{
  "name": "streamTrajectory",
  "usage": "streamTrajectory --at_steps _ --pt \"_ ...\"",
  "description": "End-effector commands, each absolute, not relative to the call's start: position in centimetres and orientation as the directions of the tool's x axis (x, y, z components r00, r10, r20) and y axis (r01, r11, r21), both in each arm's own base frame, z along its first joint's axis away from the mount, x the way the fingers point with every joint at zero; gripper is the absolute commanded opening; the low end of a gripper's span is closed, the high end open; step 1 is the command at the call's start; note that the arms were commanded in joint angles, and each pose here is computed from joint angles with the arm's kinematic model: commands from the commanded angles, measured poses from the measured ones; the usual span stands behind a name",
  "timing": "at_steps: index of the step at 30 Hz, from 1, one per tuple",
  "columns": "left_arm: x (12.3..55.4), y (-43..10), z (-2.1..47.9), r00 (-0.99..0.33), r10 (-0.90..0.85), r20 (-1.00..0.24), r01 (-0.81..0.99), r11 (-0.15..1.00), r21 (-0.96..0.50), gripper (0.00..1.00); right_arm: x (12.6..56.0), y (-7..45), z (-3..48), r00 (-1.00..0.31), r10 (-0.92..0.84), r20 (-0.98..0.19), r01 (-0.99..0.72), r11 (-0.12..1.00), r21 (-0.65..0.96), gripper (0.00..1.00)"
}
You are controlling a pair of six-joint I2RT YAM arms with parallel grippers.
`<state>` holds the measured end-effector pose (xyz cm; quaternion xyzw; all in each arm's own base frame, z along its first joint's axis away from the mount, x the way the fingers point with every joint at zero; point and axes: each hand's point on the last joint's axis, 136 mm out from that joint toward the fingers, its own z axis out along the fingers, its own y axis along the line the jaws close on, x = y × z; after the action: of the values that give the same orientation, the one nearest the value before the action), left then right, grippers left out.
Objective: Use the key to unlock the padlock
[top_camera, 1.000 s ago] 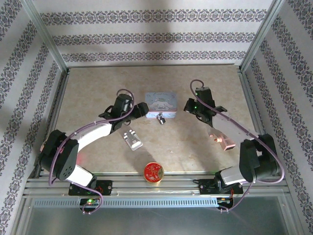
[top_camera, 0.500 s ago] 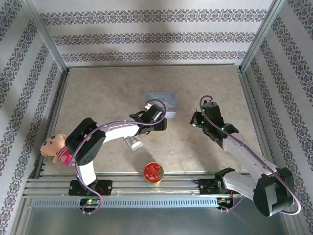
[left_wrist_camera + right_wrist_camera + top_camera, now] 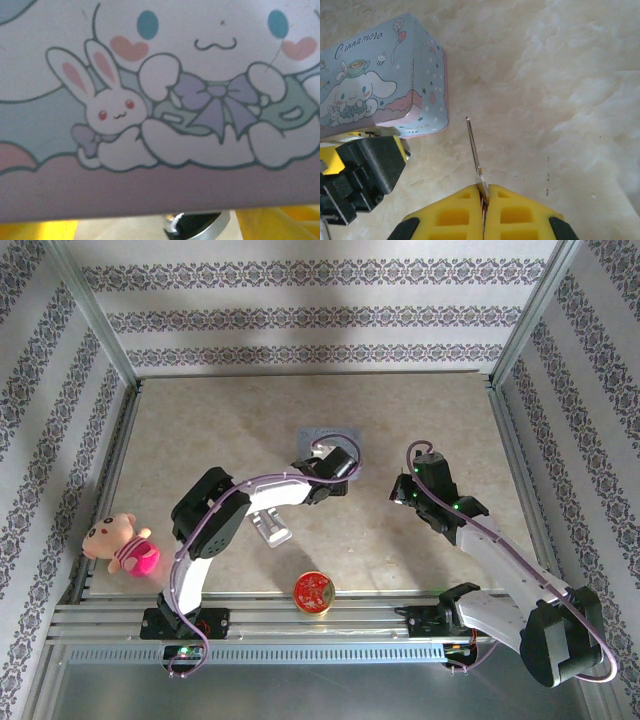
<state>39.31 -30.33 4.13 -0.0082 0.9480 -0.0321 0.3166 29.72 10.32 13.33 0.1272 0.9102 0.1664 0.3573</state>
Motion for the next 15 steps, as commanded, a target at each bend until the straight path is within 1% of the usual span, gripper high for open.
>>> streamTrajectory --at_steps 1,3,7,15 --pt "39.8 -30.5 4.3 -0.788 -0.003 -0.616 0.002 1.0 -0.007 0.82 29.8 10.7 13.1 -0.722 0.312 -0.617 0.083 0.925 0.371 0.0" --pt "40.3 -31.0 4.5 -0.785 0.011 -0.619 0.014 1.0 0.0 0.86 29.9 10.8 12.9 -0.726 0.311 -0.613 0.081 0.924 0.373 0.0" --pt "40.9 -31.4 4.5 -0.787 0.02 -0.617 0.015 1.0 0.014 0.86 30.0 11.0 12.7 -0.729 0.312 -0.609 0.079 0.922 0.378 0.0" --pt "40.2 -31.0 3.3 -0.802 0.024 -0.597 0.02 1.0 0.014 0.74 29.8 11.1 12.7 -0.723 0.334 -0.605 0.085 0.912 0.401 0.0"
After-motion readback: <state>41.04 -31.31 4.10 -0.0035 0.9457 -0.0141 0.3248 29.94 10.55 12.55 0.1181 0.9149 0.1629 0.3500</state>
